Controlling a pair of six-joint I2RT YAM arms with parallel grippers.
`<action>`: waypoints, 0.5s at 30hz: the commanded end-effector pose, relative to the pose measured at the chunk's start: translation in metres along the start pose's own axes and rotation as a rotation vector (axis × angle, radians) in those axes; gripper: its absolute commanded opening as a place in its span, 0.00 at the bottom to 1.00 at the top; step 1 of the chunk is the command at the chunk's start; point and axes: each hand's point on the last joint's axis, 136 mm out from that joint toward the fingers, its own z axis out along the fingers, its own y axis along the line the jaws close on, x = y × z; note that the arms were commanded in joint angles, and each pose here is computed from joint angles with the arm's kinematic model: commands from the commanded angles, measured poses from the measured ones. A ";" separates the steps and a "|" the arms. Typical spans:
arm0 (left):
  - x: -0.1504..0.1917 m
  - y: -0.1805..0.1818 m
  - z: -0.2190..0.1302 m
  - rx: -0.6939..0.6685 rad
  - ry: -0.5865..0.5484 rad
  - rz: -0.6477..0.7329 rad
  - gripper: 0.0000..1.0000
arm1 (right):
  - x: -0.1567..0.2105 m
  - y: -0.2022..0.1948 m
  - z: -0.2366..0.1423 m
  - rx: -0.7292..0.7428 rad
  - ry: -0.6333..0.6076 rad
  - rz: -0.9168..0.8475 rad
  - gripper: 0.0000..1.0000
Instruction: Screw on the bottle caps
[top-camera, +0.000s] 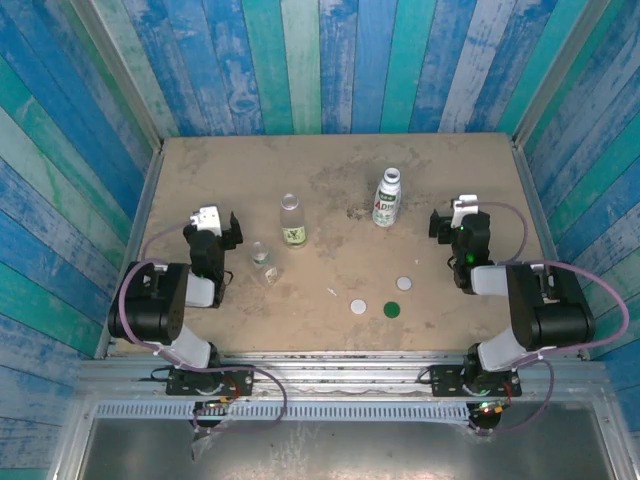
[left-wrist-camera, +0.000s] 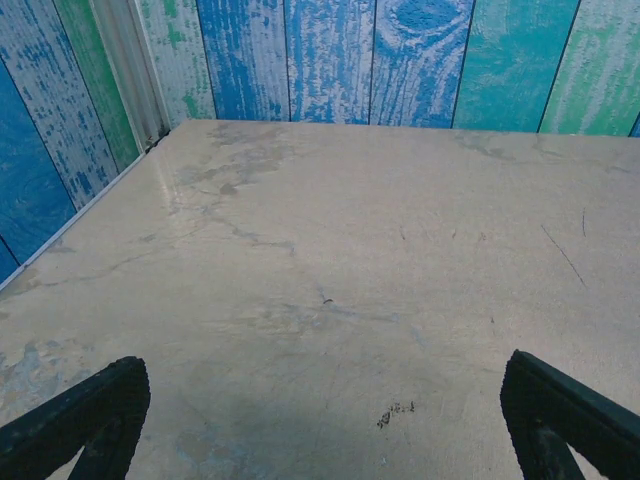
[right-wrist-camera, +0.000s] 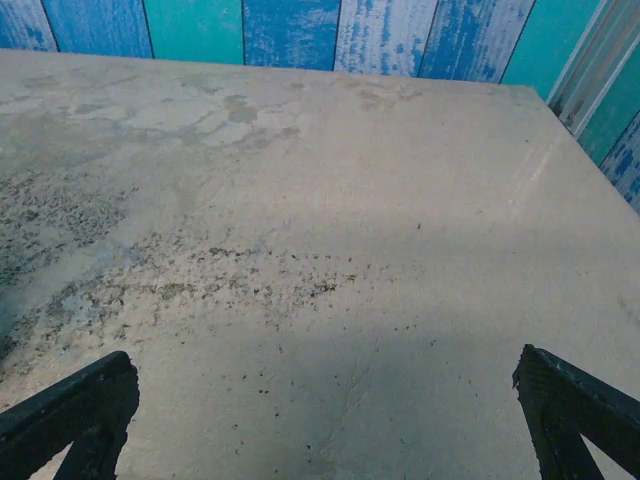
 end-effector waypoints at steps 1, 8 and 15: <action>-0.016 0.003 -0.007 -0.013 -0.047 -0.026 0.94 | 0.002 -0.001 -0.004 0.012 0.005 -0.012 1.00; -0.016 0.003 -0.008 -0.012 -0.046 -0.026 0.94 | 0.001 -0.001 -0.003 0.011 0.005 -0.012 1.00; -0.016 0.002 -0.008 -0.011 -0.046 -0.026 0.94 | 0.001 -0.001 -0.003 0.011 0.004 -0.012 1.00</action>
